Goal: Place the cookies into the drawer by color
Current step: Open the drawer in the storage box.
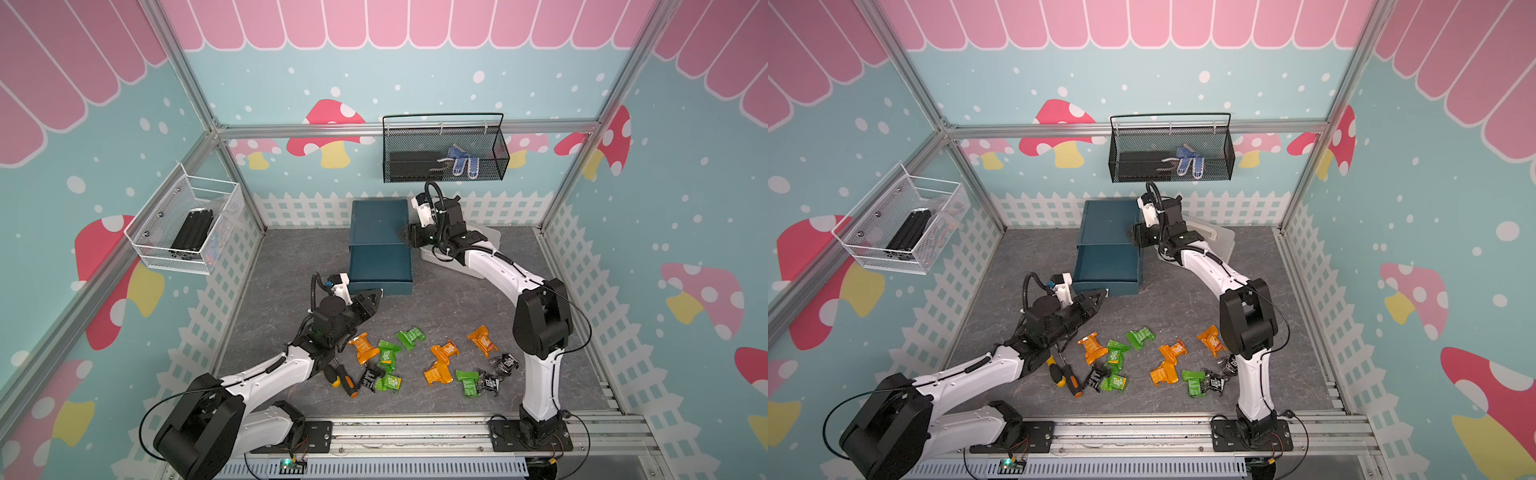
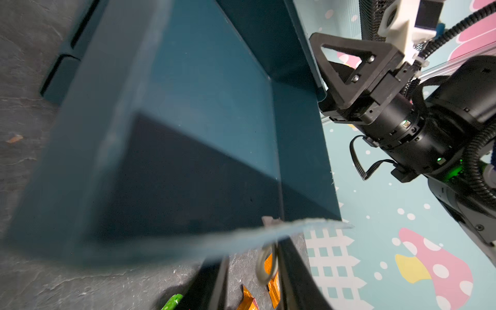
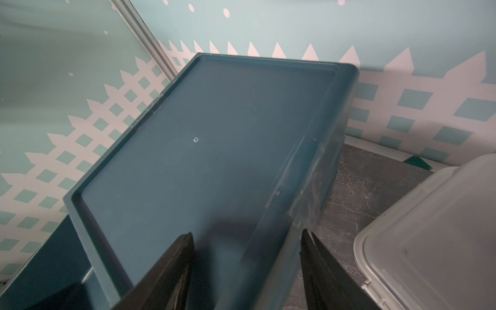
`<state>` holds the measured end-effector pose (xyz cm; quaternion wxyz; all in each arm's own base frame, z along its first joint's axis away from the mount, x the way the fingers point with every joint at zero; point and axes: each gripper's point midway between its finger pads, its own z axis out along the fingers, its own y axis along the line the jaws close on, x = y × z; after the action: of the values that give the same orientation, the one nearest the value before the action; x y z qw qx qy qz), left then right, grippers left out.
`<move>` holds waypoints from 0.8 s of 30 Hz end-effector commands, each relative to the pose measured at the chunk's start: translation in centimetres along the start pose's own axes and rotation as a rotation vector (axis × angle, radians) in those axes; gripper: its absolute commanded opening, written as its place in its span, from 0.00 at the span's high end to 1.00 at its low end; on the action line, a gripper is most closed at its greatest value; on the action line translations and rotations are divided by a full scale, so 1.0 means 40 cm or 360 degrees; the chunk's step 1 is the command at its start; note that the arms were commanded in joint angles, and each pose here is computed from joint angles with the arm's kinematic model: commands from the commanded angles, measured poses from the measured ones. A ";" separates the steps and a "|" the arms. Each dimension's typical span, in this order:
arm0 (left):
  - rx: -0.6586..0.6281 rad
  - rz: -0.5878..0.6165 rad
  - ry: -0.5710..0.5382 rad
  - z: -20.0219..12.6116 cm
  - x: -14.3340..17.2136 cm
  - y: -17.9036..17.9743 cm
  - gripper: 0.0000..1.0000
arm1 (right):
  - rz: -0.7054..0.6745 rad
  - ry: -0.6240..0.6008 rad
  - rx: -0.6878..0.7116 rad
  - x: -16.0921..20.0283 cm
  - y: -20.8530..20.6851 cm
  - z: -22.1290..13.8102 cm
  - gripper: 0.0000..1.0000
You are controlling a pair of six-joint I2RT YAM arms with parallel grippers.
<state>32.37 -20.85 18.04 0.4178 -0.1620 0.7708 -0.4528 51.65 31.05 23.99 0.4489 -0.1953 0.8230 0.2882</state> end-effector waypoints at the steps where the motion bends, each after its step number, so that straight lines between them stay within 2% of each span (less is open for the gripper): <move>1: -0.0028 0.0035 -0.0045 -0.015 -0.015 0.008 0.56 | 0.0037 0.0112 -0.0021 0.054 0.008 0.013 0.35; 5: -0.0032 0.0108 -0.0044 -0.030 -0.022 0.000 0.33 | 0.0053 0.0120 -0.0035 0.039 0.016 0.010 0.31; 10: -0.0121 0.0235 0.0019 -0.053 -0.019 0.012 0.14 | 0.0051 0.0092 -0.0081 -0.004 0.040 -0.005 0.27; 14: -0.0276 0.0384 0.0062 -0.088 -0.030 0.023 0.09 | 0.0040 0.0098 -0.0023 -0.038 0.038 -0.030 0.24; 17: -0.0378 0.0417 0.0024 -0.125 -0.051 0.033 0.01 | 0.0018 0.0081 -0.0020 -0.055 0.046 -0.051 0.23; 22: -0.0396 0.0405 0.0004 -0.169 -0.056 0.030 0.01 | 0.0016 0.0060 -0.0039 -0.066 0.060 -0.072 0.23; 24: -0.0467 0.0423 0.0008 -0.192 -0.063 0.036 0.01 | 0.0019 0.0056 -0.0045 -0.068 0.066 -0.085 0.22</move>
<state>28.67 -15.80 20.31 0.4510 -0.1122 0.8238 -0.3245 50.86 31.03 26.66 0.4256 -0.1968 0.8337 0.2916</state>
